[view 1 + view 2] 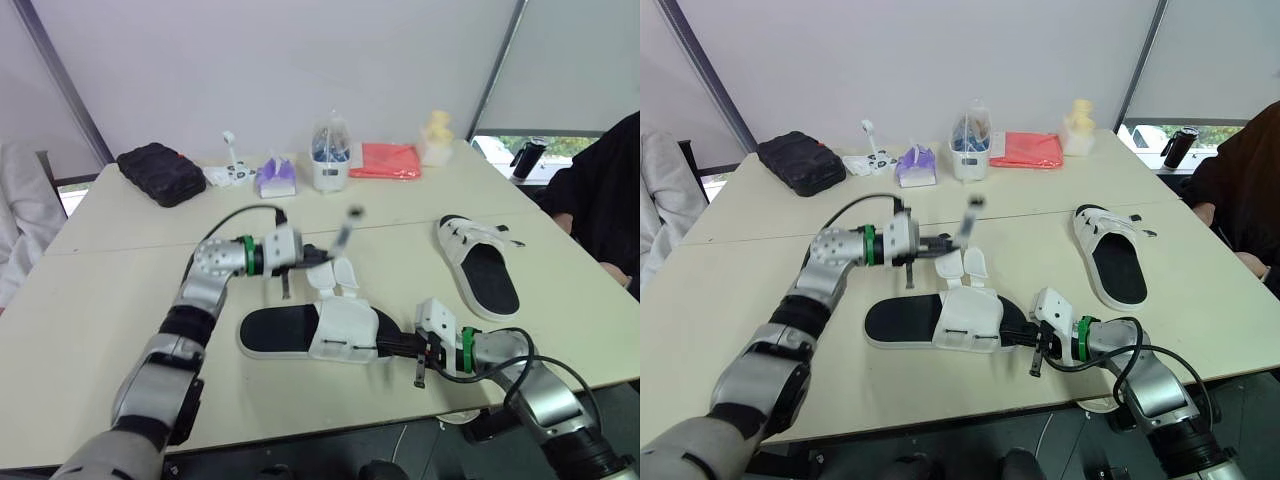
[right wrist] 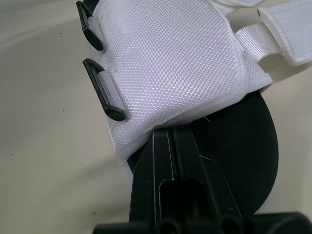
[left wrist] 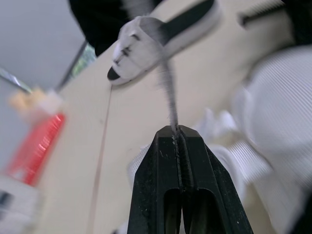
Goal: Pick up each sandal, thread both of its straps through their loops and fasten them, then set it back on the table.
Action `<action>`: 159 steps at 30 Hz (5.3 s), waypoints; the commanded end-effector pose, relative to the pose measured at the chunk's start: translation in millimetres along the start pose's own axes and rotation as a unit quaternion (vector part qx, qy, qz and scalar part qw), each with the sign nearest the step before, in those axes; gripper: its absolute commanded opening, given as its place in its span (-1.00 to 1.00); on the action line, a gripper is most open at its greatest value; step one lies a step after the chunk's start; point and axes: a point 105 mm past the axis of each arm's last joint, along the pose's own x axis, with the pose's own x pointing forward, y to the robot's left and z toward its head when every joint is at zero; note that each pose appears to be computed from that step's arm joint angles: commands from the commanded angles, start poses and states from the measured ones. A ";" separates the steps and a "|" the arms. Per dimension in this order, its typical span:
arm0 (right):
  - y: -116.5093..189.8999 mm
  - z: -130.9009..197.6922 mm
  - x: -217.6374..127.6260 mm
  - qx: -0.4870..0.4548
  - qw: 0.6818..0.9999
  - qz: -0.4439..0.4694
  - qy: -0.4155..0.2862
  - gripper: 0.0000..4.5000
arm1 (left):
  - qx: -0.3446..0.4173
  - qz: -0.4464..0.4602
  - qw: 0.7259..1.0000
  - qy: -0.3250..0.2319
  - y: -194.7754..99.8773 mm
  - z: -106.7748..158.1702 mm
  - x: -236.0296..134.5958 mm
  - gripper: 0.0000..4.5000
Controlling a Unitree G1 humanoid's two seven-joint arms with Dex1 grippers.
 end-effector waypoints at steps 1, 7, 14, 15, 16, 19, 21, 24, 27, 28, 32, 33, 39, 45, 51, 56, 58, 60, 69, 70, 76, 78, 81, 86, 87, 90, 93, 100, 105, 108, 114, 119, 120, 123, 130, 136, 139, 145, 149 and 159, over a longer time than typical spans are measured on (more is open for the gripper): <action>-2.2 -12.7 3.2 0.009 1.000 -0.004 0.018 -1.00 | 0.214 0.013 0.977 -0.017 13.3 19.6 -11.9 -0.96; -6.6 -15.5 5.3 0.005 1.000 -0.008 0.017 -1.00 | 0.335 0.033 0.941 -0.008 16.8 14.4 -13.0 -0.96; -10.2 -18.4 6.7 0.003 1.000 -0.013 0.020 -1.00 | 0.360 0.088 0.929 -0.025 21.1 11.9 3.2 -0.96; -9.6 -19.1 6.9 0.002 1.000 -0.012 0.021 -1.00 | 0.358 0.097 0.928 -0.025 24.8 12.3 3.9 -0.96; -8.9 -19.8 7.1 0.002 1.000 -0.012 0.021 -1.00 | 0.358 0.106 0.927 -0.025 28.7 12.9 3.5 -0.96; -8.2 -21.1 7.9 0.001 1.000 -0.011 0.022 -1.00 | 0.345 0.118 0.931 -0.026 34.4 13.0 -3.8 -0.96; -8.1 -21.8 8.0 0.002 1.000 -0.012 0.022 -1.00 | 0.323 0.134 0.937 -0.027 38.7 13.4 -9.9 -0.96; -8.3 -22.9 8.2 0.002 1.000 -0.012 0.023 -1.00 | 0.272 0.155 0.949 -0.035 45.0 16.3 -14.9 -0.96; -8.8 -23.5 8.7 0.002 1.000 -0.013 0.024 -1.00 | 0.235 0.163 0.957 -0.053 46.7 21.5 -14.4 -0.96; -9.1 -24.1 8.7 0.002 1.000 -0.013 0.024 -1.00 | 0.220 0.164 0.960 -0.062 45.4 23.7 -12.4 -0.96; -11.2 -25.7 10.0 0.002 1.000 -0.014 0.025 -1.00 | 0.183 0.162 0.965 -0.096 42.1 38.2 -5.3 -0.96; -11.6 -25.7 10.3 0.002 1.000 -0.014 0.025 -1.00 | 0.175 0.161 0.967 -0.097 41.8 39.7 -5.1 -0.96; -13.8 -25.3 11.6 0.003 1.000 -0.018 0.021 -1.00 | 0.149 0.114 0.976 -0.108 16.9 47.1 -4.8 -0.96; -16.0 -25.0 11.6 0.003 1.000 -0.024 0.019 -1.00 | 0.155 0.059 0.982 -0.087 -12.1 37.3 -9.0 -0.74; -16.9 -26.3 12.2 0.005 0.999 -0.026 0.020 -1.00 | 0.135 0.073 0.986 -0.066 -7.1 32.1 -12.1 0.54; -18.9 -27.7 13.3 0.007 0.999 -0.026 0.021 -1.00 | 0.085 0.094 0.992 0.002 0.3 12.8 -42.0 0.94; -19.8 -28.9 13.4 0.008 0.999 -0.026 0.022 -1.00 | 0.049 0.115 0.992 0.024 6.3 8.4 -54.4 0.94; -20.6 -30.2 14.2 0.009 0.999 -0.025 0.023 -1.00 | -0.016 0.147 0.988 0.051 14.3 1.5 -67.0 0.94; -24.1 -32.4 16.8 0.009 0.999 -0.021 0.023 -1.00 | -0.566 0.176 0.805 -0.033 15.1 31.9 -74.5 0.94; -24.2 -32.5 17.0 0.009 0.999 -0.021 0.023 -1.00 | -0.584 0.170 0.793 -0.042 12.9 38.0 -73.2 0.94; -25.4 -31.2 20.2 0.007 1.000 -0.015 0.023 -1.00 | -0.676 0.119 0.725 -0.052 -24.8 57.9 -49.8 0.94; -25.4 -30.5 21.5 0.007 1.000 -0.014 0.022 -1.00 | -0.684 0.111 0.720 -0.039 -36.6 54.6 -44.1 0.94; -25.0 -29.6 23.6 0.006 1.000 -0.012 0.020 -1.00 | -0.684 0.107 0.721 -0.036 -42.2 49.1 -36.3 0.94; -24.6 -28.9 25.3 0.006 1.000 -0.010 0.019 -1.00 | -0.678 0.079 0.728 -0.056 -40.6 49.3 -22.5 0.94; -24.7 -28.6 25.8 0.006 1.000 -0.010 0.019 -1.00 | -0.675 0.070 0.732 -0.059 -40.3 50.1 -18.6 0.94; -24.3 -27.9 27.1 0.003 1.000 -0.010 0.019 -1.00 | -0.665 0.040 0.742 -0.070 -39.8 53.9 -7.3 0.94; -24.5 -27.9 26.7 0.001 1.000 -0.013 0.020 -1.00 | -0.659 0.018 0.748 -0.074 -39.8 54.7 0.1 0.94; -23.4 -29.0 25.5 0.003 1.000 -0.019 0.020 -1.00 | -0.661 0.025 0.745 -0.088 -32.5 45.4 9.5 -0.36; -22.6 -29.2 25.7 0.004 1.000 -0.022 0.019 -1.00 | -0.668 0.030 0.738 -0.089 -29.2 41.6 9.6 -0.98; -22.2 -29.1 26.5 0.005 1.000 -0.023 0.019 -1.00 | -0.699 -0.008 0.706 -0.116 -25.3 51.9 1.8 -0.98; -20.3 -30.0 28.5 0.006 1.000 -0.021 0.020 -1.00 | -0.712 -0.041 0.694 -0.101 -33.9 53.1 -3.2 -0.98; -19.7 -29.8 29.4 0.006 1.000 -0.021 0.019 -1.00 | -0.713 -0.043 0.693 -0.100 -35.0 52.6 1.4 -0.98; -19.6 -29.8 29.4 0.006 1.000 -0.021 0.019 -1.00 | -0.711 -0.039 0.695 -0.101 -33.7 51.6 3.6 -0.98; -19.6 -29.7 29.4 0.007 1.000 -0.022 0.019 -1.00 | -0.708 -0.032 0.698 -0.105 -29.1 49.8 8.3 -0.98; -19.3 -29.3 30.1 0.008 1.000 -0.025 0.018 -1.00 | -0.705 -0.058 0.700 -0.095 -34.5 50.6 11.6 -0.98; -17.4 -32.6 30.4 0.009 0.999 -0.027 0.020 -1.00 | -0.712 -0.093 0.690 -0.091 -44.4 56.7 6.6 -0.98; -16.7 -33.2 31.1 0.010 0.999 -0.027 0.021 -1.00 | -0.709 -0.084 0.696 -0.077 -48.3 51.3 7.1 -0.98; -17.5 -32.3 31.9 0.010 0.999 -0.028 0.020 -1.00 | -0.662 -0.088 0.744 -0.024 -69.3 39.0 11.4 -0.98; -17.7 -31.7 32.9 0.010 0.999 -0.029 0.018 -1.00 | -0.632 -0.073 0.771 -0.014 -68.1 34.3 17.0 -0.98; -18.5 -32.0 33.5 0.011 0.999 -0.030 0.018 -1.00 | -0.614 -0.043 0.787 -0.037 -57.0 33.8 15.0 -0.98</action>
